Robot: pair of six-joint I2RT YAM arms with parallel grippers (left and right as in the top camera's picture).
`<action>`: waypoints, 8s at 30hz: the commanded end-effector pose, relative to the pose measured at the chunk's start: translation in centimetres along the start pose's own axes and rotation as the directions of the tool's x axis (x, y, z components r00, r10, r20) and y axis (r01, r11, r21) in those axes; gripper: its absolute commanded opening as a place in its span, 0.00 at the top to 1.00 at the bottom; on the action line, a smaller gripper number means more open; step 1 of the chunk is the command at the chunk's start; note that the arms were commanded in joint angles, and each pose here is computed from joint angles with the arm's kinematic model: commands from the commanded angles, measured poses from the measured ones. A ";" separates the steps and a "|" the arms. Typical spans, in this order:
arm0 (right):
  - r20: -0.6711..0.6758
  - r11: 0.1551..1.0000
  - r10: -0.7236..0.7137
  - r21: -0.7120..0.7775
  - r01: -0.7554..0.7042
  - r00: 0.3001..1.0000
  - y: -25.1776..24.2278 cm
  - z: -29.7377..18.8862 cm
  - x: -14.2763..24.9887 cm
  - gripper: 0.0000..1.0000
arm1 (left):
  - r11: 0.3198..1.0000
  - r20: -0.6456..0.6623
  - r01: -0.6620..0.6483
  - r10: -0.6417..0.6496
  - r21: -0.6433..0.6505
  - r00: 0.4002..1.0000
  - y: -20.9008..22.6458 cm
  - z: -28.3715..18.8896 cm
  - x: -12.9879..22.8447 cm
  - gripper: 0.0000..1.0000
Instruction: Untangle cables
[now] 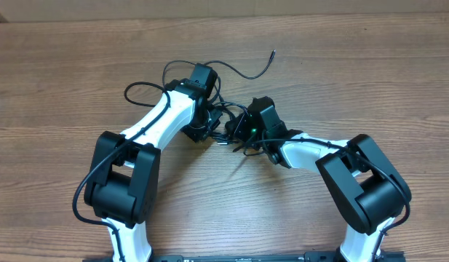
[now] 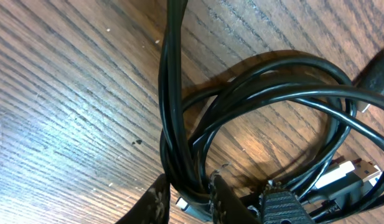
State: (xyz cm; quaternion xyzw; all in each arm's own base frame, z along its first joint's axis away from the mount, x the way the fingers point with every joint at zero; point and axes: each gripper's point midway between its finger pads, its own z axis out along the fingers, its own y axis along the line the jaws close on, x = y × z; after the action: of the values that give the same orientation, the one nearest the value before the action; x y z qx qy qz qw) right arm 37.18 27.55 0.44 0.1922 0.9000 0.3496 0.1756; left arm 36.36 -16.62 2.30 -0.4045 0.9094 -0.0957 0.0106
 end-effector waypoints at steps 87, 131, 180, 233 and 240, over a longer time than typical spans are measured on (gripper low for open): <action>-0.092 0.999 0.018 -0.047 -0.022 0.996 -2.0 -1.4 -2.1 0.96 | 0.821 0.005 -0.348 0.388 0.452 0.922 1.5 -13.0 -7.6 0.85; -0.094 0.999 0.017 -0.048 -0.022 0.995 -1.9 -1.4 -2.0 0.85 | 0.934 0.215 -0.353 0.354 -0.045 0.910 -2.1 -2.1 -2.6 0.61; -0.160 0.957 -0.121 -0.282 0.072 0.980 2.7 -2.3 -1.0 0.94 | 0.941 0.201 -0.335 0.337 -0.044 0.920 0.4 -9.9 -3.6 0.38; -0.114 0.991 -0.053 -0.127 0.038 0.992 -0.4 -1.5 -1.8 0.96 | 0.855 0.232 -0.277 0.190 0.440 0.954 -2.1 -22.8 -6.7 0.96; -0.112 0.991 -0.053 -0.127 0.038 0.992 -0.4 -1.5 -1.8 0.96 | 0.729 0.154 -0.326 0.295 0.602 0.943 -3.3 -24.7 -5.4 0.96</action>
State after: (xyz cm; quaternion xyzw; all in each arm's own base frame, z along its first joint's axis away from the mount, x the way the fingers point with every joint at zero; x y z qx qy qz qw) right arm 37.39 26.91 2.59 0.1181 0.8794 0.4436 0.1262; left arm 40.09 -10.12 22.24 -0.2825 0.8977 -0.3059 0.1442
